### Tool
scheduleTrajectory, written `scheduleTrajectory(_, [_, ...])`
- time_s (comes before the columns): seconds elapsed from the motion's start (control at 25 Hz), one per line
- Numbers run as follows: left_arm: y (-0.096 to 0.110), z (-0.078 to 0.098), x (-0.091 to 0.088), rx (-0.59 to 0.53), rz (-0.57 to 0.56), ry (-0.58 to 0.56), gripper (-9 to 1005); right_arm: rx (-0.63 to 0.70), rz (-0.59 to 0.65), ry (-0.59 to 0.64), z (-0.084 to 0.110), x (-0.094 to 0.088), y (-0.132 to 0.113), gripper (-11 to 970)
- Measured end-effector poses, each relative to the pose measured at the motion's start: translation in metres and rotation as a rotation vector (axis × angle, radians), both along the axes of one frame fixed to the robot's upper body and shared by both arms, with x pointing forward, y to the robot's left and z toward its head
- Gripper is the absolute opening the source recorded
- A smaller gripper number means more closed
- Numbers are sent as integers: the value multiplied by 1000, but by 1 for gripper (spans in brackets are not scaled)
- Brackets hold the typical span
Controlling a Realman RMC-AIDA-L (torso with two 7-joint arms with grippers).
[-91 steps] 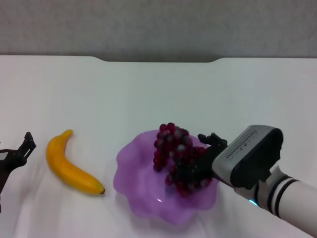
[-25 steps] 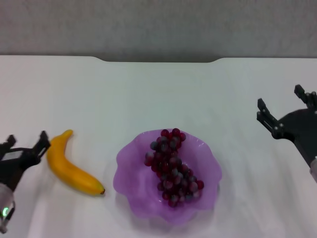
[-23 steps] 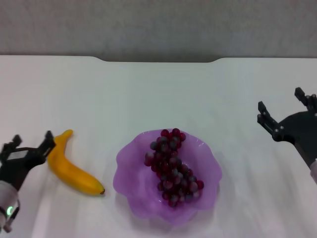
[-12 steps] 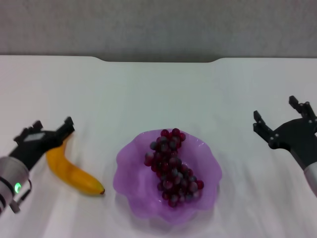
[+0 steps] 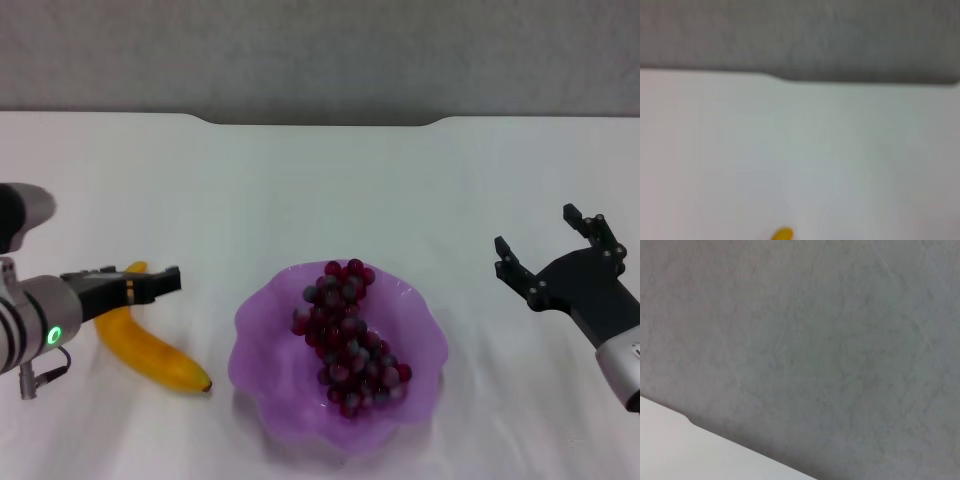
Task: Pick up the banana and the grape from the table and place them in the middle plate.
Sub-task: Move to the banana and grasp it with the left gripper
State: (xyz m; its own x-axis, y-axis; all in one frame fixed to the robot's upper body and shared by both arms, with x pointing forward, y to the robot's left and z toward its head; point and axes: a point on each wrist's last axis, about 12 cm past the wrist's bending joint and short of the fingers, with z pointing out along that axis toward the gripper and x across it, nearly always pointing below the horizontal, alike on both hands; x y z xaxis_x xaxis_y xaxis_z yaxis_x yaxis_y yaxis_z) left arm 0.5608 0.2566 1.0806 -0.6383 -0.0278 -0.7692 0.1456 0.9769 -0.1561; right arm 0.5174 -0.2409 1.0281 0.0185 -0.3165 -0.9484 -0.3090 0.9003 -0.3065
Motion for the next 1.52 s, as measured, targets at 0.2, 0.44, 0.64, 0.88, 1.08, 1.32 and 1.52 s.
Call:
scheduleTrajectory(0.2, [-2,4,5,12,-7,85,899,-5,3,11,-1,0,1,907])
scheduleTrajectory(0.44, [1,17,10,-39,77,98,899,-14,1,24,-4,-1,-1,907])
scheduleTrajectory(0.64, [6,15,13,21,154,136,899,-15,4,24,-4,0,0,907])
scheduleTrajectory(0.88, [0,6,16,36,181,232,898,-18,8,26,-5,-1,0,907])
scheduleTrajectory(1.08, [-6,2,17,44,176,267,898,-17,7,26,-5,-1,0,907])
scheduleTrajectory(1.32, [-3,-5,19,46,191,278,898,-17,9,26,-5,-1,0,907])
scheduleTrajectory(1.52, [-2,-10,20,48,197,285,898,-18,9,26,-5,-1,0,907])
